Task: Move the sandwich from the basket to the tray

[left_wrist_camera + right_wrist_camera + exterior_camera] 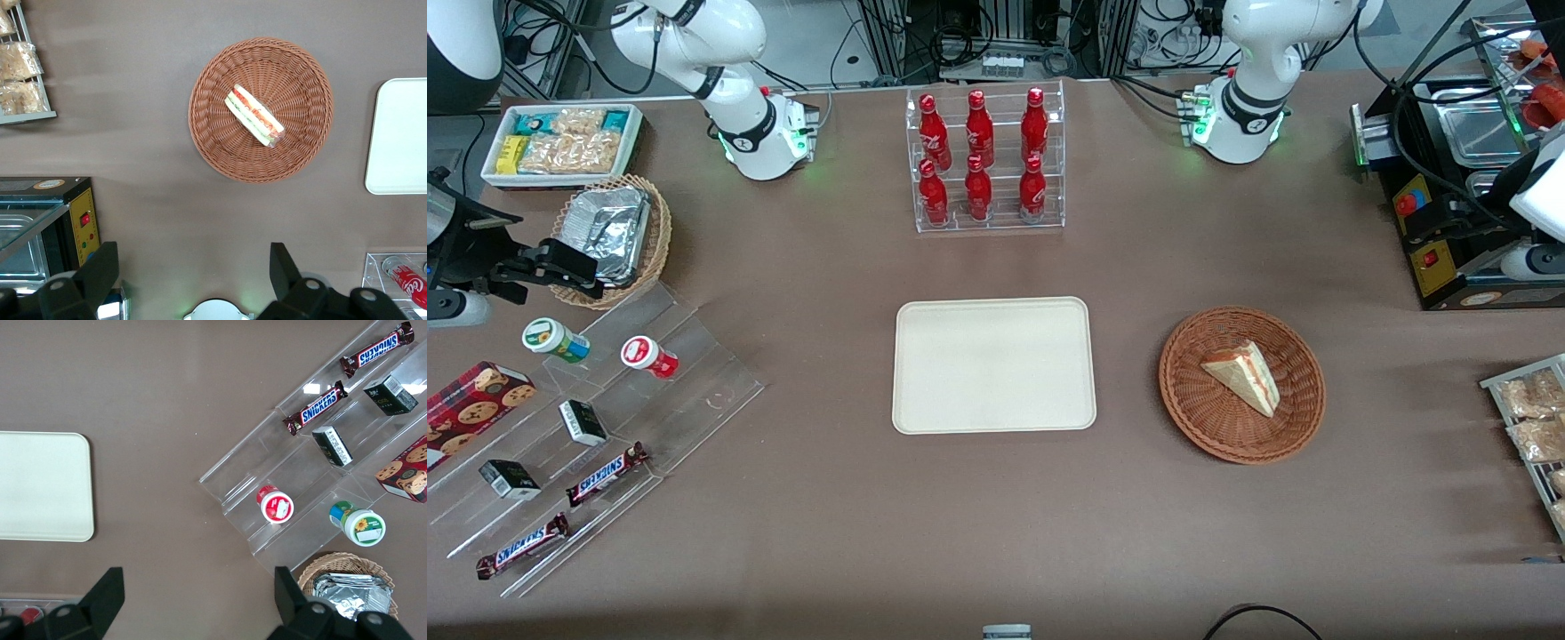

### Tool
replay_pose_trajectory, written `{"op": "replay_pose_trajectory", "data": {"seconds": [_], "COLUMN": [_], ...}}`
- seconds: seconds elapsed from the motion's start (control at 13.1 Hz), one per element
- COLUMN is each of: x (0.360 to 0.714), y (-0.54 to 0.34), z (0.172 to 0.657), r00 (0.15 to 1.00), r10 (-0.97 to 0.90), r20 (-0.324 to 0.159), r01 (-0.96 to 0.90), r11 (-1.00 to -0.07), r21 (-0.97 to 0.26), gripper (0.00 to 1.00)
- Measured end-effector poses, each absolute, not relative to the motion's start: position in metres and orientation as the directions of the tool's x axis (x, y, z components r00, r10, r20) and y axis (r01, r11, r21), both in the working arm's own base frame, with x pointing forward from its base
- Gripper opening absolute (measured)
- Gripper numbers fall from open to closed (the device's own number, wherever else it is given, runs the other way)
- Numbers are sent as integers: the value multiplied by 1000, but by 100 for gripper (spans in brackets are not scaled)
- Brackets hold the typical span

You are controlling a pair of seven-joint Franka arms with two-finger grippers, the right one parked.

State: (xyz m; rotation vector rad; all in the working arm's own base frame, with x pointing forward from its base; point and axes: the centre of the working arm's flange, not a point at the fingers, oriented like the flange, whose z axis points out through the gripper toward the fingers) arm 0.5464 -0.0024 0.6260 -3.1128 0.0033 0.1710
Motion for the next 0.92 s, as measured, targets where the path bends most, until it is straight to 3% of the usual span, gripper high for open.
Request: {"op": "replay_pose_trajectory", "data": {"seconds": [0.23,0.46,0.92], "x": [547,558,605], "y": [-1,0,-36], "z": [623,599,514], "r00": [993,987,909], "r10": [1,16,377], "r20": [-119,-161,-179], "r01": [-2,13,362], "r11": [-1000,-1000,-926], "r21": [-23,-22,-110], "gripper": [100,100,100]}}
